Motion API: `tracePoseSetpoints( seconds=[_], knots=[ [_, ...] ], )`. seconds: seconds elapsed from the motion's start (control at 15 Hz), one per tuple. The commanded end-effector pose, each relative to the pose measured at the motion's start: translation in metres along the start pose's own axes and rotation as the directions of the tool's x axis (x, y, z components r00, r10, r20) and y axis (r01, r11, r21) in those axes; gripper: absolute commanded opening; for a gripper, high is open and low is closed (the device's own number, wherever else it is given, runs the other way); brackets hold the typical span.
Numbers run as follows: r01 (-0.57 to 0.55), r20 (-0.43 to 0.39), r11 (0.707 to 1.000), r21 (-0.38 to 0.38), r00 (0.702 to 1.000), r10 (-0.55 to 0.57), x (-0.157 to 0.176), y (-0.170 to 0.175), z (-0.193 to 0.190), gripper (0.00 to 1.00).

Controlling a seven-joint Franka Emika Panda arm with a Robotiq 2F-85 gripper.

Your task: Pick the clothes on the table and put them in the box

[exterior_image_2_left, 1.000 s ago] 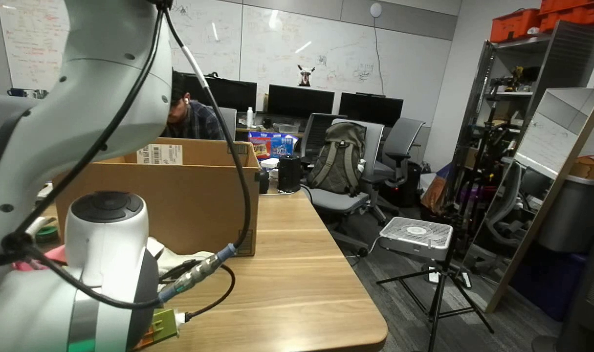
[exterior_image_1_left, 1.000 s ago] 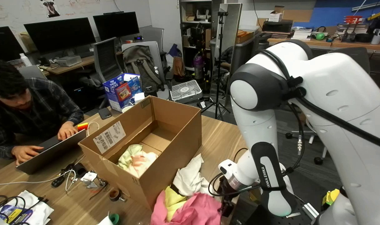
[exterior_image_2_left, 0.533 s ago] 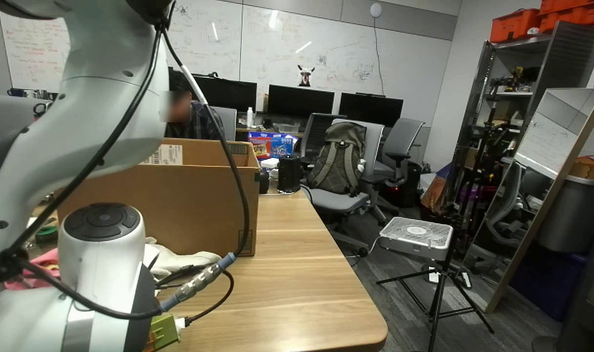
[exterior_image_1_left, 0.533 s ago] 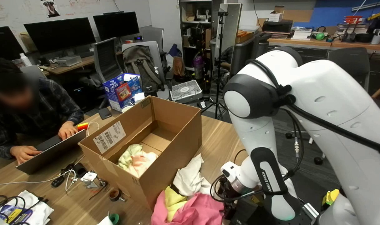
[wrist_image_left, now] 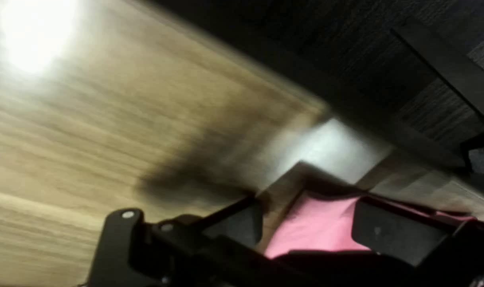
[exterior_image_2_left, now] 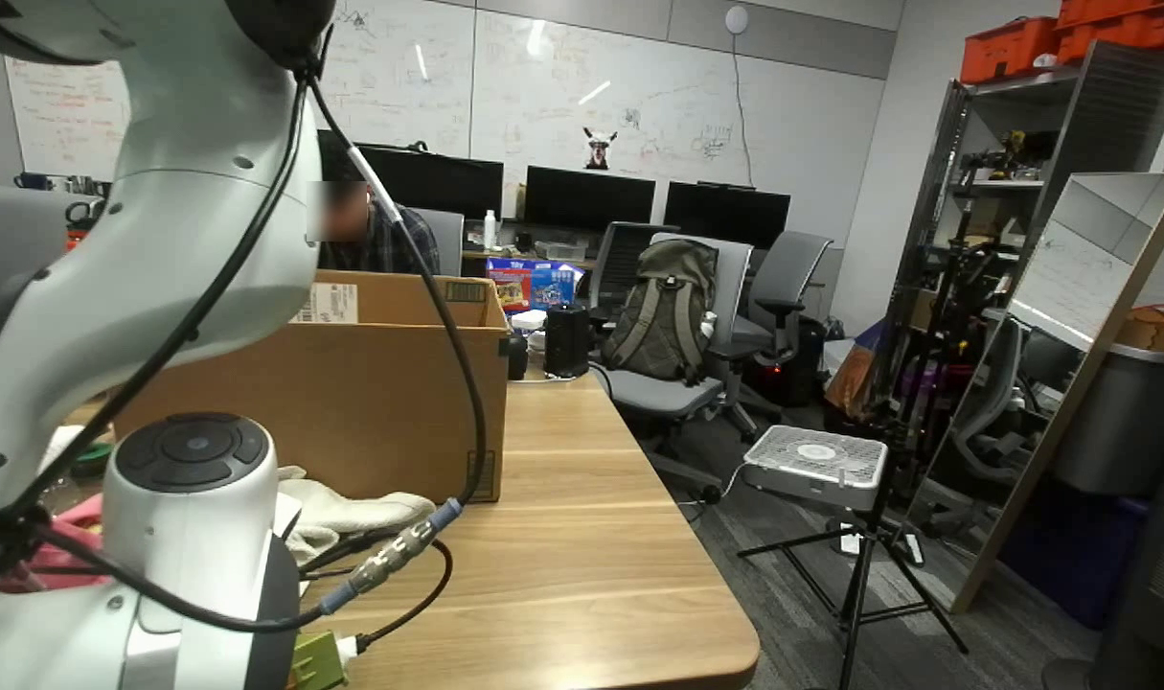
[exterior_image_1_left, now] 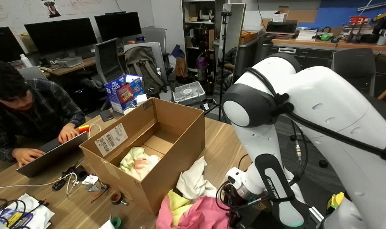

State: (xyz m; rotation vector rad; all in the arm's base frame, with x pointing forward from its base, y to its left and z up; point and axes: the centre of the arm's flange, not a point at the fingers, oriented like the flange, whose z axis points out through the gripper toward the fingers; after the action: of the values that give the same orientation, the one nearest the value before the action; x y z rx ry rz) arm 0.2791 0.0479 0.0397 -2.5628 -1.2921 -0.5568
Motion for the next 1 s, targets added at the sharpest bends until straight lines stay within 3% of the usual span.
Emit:
tracePoseSetpoints(
  seconds=[0.0,0.33,0.93],
  knots=[
    [0.002,0.046,1.000,0.016,0.999,-0.003,-0.020,-0.032,-0.007,0.36],
    [-0.010,0.037,1.000,0.006,0.999,0.009,-0.017,-0.033,-0.006,0.01],
    [-0.072,0.000,0.997,-0.039,0.997,0.072,0.013,-0.041,-0.015,0.00]
  ],
)
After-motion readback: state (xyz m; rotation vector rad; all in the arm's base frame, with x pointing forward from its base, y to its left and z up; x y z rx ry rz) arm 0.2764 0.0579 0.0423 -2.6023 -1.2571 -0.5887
